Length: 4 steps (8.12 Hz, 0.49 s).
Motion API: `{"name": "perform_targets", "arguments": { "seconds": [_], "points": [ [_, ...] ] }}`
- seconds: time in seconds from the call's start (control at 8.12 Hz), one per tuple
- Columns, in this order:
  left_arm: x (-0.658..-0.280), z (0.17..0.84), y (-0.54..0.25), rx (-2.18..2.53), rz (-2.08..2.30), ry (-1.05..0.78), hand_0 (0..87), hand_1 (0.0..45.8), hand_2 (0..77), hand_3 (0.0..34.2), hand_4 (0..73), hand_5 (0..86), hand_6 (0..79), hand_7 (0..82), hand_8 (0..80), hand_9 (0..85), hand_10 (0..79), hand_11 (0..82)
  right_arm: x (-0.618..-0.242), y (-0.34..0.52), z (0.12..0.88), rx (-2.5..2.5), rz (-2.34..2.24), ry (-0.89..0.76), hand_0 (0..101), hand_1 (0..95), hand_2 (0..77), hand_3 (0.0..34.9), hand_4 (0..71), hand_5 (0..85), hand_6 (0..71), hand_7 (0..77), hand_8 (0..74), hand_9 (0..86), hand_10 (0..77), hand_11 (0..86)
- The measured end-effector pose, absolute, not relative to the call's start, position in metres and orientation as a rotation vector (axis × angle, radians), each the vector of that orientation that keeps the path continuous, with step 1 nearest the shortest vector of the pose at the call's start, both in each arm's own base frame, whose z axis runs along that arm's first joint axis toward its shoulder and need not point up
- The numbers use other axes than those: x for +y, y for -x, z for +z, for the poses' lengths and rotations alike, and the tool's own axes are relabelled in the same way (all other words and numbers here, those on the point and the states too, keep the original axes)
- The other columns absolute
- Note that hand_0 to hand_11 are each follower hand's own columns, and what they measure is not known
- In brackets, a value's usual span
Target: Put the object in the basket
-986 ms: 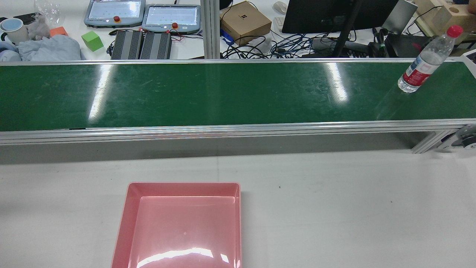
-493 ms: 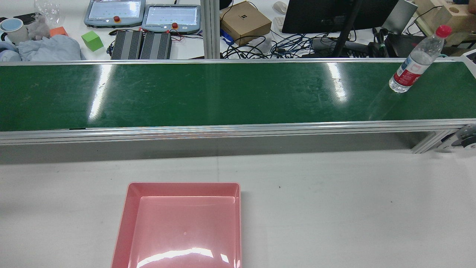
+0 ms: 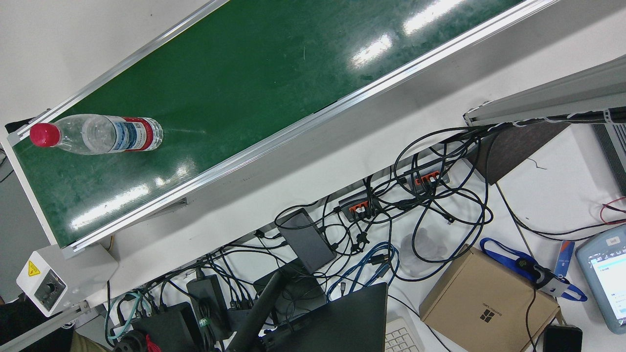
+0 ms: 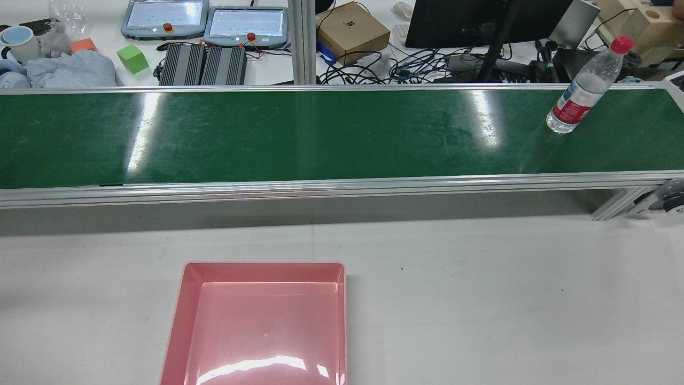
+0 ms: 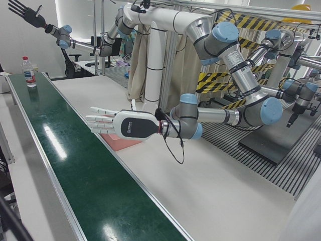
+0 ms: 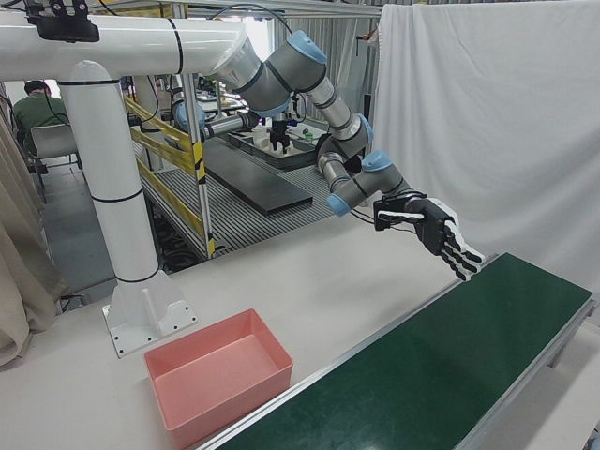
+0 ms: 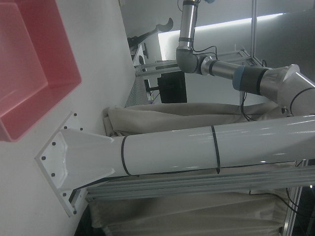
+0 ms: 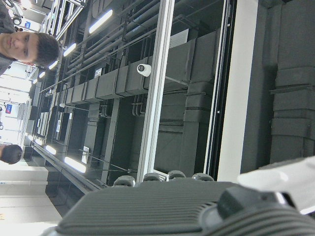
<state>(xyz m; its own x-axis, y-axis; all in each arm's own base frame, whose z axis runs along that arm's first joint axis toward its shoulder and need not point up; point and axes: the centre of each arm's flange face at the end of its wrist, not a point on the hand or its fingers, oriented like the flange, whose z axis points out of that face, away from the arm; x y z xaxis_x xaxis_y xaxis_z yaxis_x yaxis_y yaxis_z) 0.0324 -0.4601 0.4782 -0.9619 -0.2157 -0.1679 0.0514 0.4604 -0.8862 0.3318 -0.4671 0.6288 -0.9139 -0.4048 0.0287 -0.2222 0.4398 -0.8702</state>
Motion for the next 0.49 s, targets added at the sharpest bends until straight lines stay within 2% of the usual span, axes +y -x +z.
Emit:
{"name": "perform_targets", "arguments": {
  "seconds": [0.49],
  "points": [
    [-0.4584,0.4758,-0.0311,2.46,-1.5,0.14,57.7,9.8,0.5,0.5,11.4,8.7,0.0,0.5,1.6,0.0,3.3,6.0,-0.467,-0.3318,0.6288,2.505,-1.472,0.552,0,0.0,1.1,0.2,0.5,0.0,0.0,0.5,0.0,0.0,0.0,0.0]
  ]
}}
